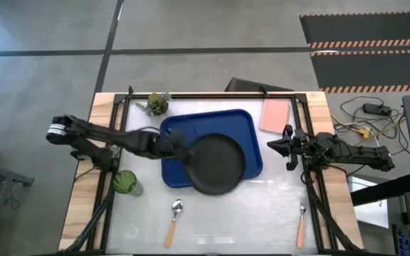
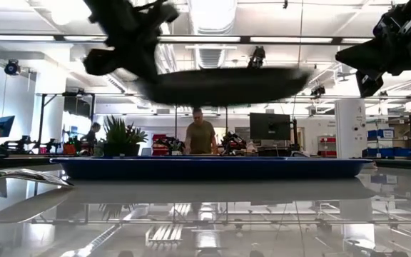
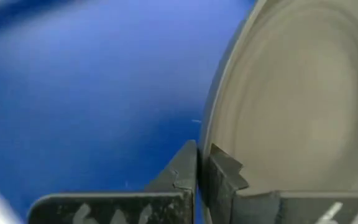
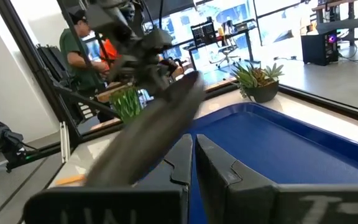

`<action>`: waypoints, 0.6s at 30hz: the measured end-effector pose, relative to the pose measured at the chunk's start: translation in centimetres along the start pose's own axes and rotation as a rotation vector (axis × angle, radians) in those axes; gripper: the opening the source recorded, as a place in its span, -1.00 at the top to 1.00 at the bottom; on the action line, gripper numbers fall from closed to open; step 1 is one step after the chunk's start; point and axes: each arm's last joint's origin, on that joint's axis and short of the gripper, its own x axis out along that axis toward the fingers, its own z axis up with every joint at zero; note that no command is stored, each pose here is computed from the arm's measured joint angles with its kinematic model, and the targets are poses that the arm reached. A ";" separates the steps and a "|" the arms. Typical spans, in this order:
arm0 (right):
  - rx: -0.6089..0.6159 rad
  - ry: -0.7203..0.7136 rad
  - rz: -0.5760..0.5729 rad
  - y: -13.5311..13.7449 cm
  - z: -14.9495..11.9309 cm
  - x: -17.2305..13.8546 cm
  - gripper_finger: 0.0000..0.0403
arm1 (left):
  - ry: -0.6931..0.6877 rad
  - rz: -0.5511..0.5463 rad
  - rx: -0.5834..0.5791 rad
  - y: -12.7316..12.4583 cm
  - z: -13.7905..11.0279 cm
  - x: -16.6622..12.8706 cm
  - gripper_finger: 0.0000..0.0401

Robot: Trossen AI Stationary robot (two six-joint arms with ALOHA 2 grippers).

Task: Pick and place plate/cup/fork/spoon on tray
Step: Put the plate on the blue tray

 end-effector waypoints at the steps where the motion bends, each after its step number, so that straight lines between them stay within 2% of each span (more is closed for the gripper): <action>1: 0.000 0.000 0.001 0.0 0.0 0.0 0.96 | -0.008 0.050 0.005 0.7 0.2 -0.2 1.00; 4: 0.000 0.001 0.001 0.0 0.0 0.0 0.96 | -0.010 0.199 0.030 2.4 0.6 -0.2 1.00; 7: 0.000 0.001 0.001 0.0 0.0 0.0 0.96 | 0.011 0.303 0.043 3.7 0.8 0.3 1.00; 18: 0.000 0.001 0.001 0.0 0.0 0.0 0.96 | 0.035 0.396 0.028 6.4 0.4 2.5 1.00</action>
